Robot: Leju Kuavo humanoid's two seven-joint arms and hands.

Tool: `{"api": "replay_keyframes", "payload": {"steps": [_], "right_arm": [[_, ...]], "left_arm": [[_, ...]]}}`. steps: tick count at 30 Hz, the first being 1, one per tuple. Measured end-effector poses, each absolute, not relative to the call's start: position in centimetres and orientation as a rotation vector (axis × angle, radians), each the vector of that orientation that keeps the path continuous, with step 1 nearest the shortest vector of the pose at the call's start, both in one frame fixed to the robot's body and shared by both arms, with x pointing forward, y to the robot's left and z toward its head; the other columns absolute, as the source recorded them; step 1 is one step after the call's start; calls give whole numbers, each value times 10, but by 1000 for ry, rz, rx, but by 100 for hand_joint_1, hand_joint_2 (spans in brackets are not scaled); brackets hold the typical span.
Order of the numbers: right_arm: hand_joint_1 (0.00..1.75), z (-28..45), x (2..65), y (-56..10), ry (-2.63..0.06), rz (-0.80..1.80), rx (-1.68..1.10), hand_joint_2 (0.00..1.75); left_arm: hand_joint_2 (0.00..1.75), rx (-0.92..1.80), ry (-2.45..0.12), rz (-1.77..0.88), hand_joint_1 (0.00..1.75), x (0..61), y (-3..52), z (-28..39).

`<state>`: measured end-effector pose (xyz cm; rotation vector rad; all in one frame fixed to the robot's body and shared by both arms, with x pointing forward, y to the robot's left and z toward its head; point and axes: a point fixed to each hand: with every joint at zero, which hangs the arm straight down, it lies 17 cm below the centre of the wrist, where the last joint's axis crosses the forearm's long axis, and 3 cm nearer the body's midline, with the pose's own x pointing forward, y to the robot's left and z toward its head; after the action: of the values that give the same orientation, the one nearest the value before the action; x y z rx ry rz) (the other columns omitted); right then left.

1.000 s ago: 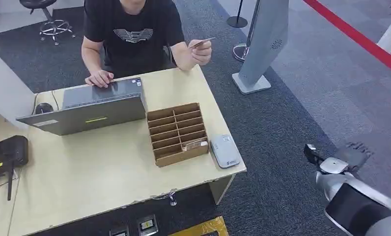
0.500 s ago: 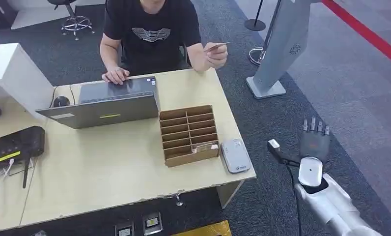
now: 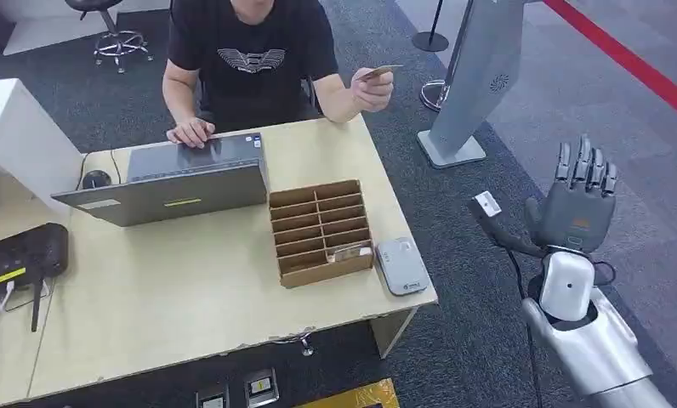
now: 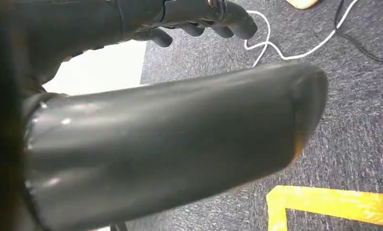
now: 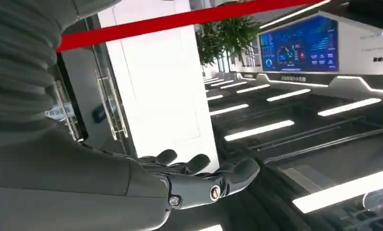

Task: Pass the card to the sensor for recognition and then transmit it.

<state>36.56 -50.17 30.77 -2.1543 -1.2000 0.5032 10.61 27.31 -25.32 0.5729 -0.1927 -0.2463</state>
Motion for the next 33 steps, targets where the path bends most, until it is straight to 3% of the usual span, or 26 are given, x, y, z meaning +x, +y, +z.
{"api": "replay_keyframes", "payload": {"steps": [9, 16, 26, 33], "right_arm": [[0, 357, 339, -467, -1513, 282, -2091, 175], [0, 383, 329, -391, -1794, 242, -1939, 175], [0, 371, 314, -243, -2280, 472, -1430, 175], [0, 353, 314, -200, -2379, 455, -1135, 175]], "left_arm": [[0, 572, -193, -226, 0, 106, 270, -253], [0, 568, -190, -203, 0, 106, 268, -252], [0, 564, -171, -157, 0, 102, 267, -253], [0, 561, -158, -138, 0, 100, 265, -253]]}}
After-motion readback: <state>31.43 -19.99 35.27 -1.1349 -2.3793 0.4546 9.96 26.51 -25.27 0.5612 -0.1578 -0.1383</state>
